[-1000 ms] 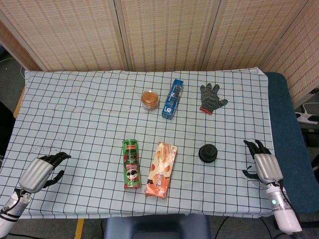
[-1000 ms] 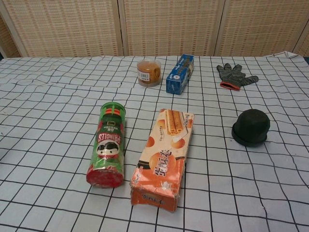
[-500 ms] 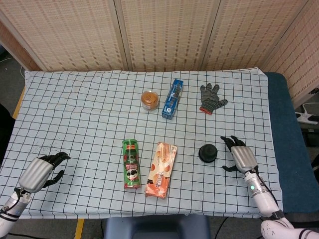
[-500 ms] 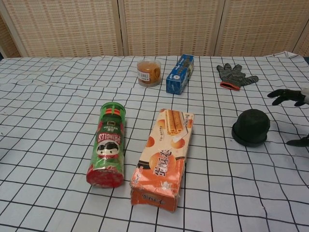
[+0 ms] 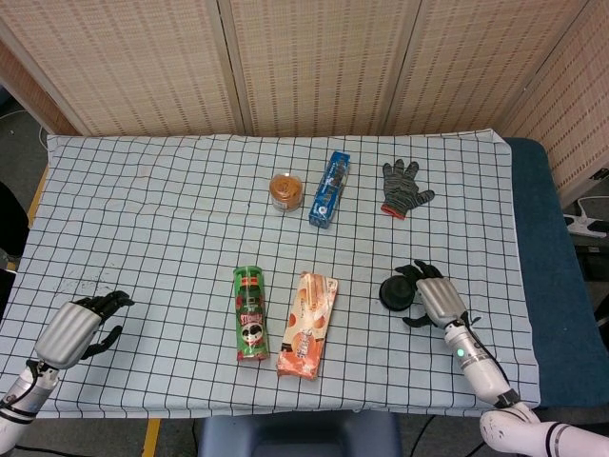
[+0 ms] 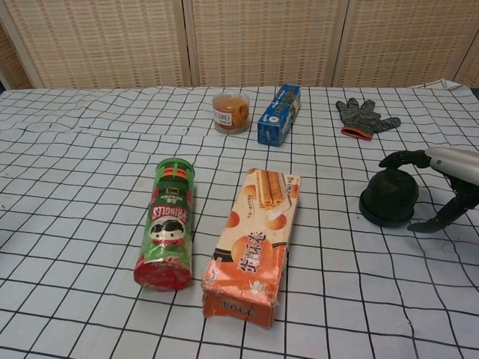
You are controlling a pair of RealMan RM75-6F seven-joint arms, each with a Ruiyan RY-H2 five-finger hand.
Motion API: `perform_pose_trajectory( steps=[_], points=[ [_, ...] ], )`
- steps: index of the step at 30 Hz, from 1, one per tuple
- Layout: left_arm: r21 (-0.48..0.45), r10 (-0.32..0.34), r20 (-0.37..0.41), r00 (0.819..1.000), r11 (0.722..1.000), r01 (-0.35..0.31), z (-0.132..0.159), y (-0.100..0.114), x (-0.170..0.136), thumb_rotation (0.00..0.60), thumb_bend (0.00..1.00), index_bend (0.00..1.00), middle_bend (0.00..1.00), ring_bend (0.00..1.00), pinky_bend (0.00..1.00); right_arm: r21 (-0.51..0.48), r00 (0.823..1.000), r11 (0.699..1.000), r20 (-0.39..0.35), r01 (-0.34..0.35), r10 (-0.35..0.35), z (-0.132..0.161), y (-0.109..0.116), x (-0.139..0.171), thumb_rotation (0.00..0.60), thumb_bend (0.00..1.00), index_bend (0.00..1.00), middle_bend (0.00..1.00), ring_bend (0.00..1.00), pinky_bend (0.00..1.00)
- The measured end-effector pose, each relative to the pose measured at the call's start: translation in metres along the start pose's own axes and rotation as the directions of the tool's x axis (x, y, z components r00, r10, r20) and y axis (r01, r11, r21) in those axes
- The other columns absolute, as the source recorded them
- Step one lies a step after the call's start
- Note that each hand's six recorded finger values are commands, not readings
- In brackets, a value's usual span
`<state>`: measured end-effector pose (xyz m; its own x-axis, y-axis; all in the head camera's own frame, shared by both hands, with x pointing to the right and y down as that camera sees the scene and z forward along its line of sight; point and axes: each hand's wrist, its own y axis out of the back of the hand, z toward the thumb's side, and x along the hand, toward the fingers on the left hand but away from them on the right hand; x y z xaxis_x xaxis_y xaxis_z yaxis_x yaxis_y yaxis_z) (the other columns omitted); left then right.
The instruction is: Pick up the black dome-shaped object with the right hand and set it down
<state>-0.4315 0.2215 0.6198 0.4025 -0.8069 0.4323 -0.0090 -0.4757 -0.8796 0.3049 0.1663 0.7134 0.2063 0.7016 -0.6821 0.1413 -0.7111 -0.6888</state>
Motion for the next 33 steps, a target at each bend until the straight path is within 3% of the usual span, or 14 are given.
perform_pose_trajectory(
  steps=[18,25,29,33],
  points=[
    [0.004,0.004,0.002,1.0,1.0,-0.004,0.0,0.001,0.0,0.6,0.45,0.3,0.28,0.46,0.63,-0.043,0.999,0.999,0.024,-0.02,0.021,-0.004,-0.012,-0.023,0.6,0.06,0.17,0.13,0.04,0.09],
    [0.001,0.006,-0.002,1.0,1.0,-0.006,-0.001,0.002,0.0,0.6,0.45,0.3,0.28,0.46,0.63,-0.05,1.0,0.999,0.025,-0.014,0.015,-0.002,-0.015,-0.027,0.6,0.06,0.2,0.21,0.11,0.16],
    [-0.003,0.004,-0.001,1.0,1.0,-0.004,-0.001,0.001,0.001,0.6,0.45,0.3,0.28,0.46,0.63,-0.057,1.0,0.998,0.016,-0.004,0.005,-0.001,-0.014,-0.027,0.6,0.06,0.25,0.25,0.16,0.27],
    [-0.001,0.004,-0.001,1.0,1.0,-0.004,-0.001,0.001,0.0,0.6,0.45,0.3,0.28,0.46,0.63,-0.057,1.0,0.998,0.015,-0.007,0.008,-0.002,-0.015,-0.026,0.6,0.06,0.26,0.28,0.2,0.27]
  ],
)
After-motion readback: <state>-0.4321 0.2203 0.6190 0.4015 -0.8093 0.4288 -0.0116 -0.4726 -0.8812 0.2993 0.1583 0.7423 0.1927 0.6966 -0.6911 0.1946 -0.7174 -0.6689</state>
